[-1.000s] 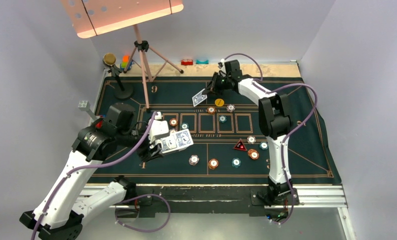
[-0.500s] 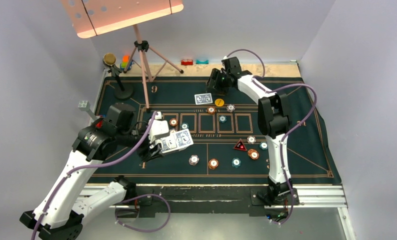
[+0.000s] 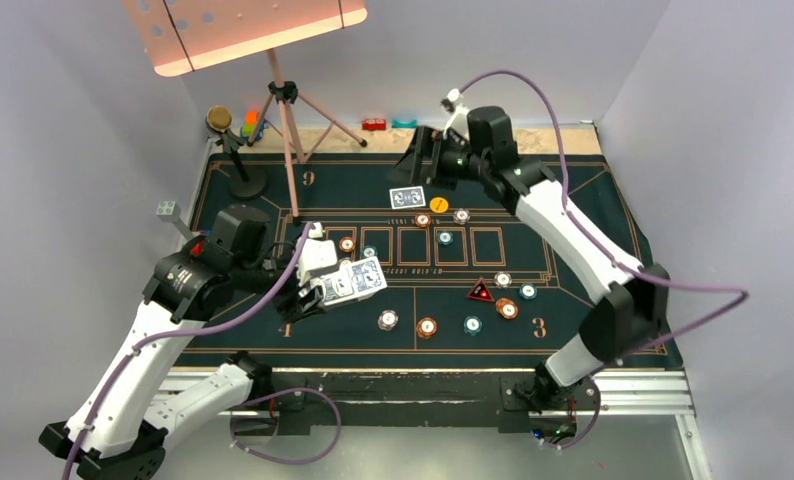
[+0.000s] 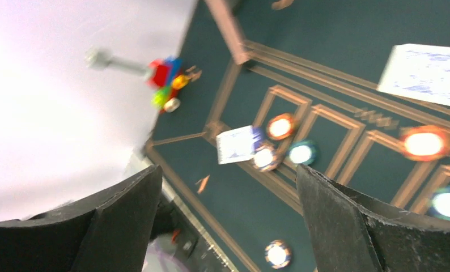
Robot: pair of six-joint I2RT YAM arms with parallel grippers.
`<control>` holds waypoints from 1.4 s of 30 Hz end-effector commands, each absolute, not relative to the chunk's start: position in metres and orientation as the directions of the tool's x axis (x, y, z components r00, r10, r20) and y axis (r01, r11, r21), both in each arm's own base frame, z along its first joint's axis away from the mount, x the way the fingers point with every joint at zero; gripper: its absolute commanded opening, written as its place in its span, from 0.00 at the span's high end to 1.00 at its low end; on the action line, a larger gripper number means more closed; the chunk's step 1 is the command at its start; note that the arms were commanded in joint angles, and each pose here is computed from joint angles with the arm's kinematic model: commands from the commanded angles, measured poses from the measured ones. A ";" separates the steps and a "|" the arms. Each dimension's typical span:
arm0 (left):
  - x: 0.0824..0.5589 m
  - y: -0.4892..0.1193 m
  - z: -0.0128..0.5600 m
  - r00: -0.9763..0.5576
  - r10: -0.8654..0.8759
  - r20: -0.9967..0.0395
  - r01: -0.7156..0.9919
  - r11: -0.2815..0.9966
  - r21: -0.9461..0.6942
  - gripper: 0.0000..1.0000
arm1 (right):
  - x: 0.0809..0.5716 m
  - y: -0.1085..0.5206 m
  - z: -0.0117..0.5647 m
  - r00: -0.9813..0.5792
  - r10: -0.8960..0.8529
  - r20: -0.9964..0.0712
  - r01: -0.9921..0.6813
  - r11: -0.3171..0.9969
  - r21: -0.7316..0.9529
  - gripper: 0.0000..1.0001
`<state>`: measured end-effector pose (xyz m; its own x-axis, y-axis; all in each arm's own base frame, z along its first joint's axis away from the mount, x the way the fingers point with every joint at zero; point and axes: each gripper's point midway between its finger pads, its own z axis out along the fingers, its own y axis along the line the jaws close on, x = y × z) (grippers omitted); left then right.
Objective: Distribute texas hold em gaming equipment
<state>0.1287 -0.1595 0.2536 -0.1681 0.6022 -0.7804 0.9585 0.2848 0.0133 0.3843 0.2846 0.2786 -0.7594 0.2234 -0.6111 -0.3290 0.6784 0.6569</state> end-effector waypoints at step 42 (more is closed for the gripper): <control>0.129 -0.168 0.282 -0.121 0.538 -0.834 0.962 0.271 0.036 1.00 | 0.168 0.356 0.277 -0.899 -0.041 -0.436 -0.422 0.349 0.837 0.57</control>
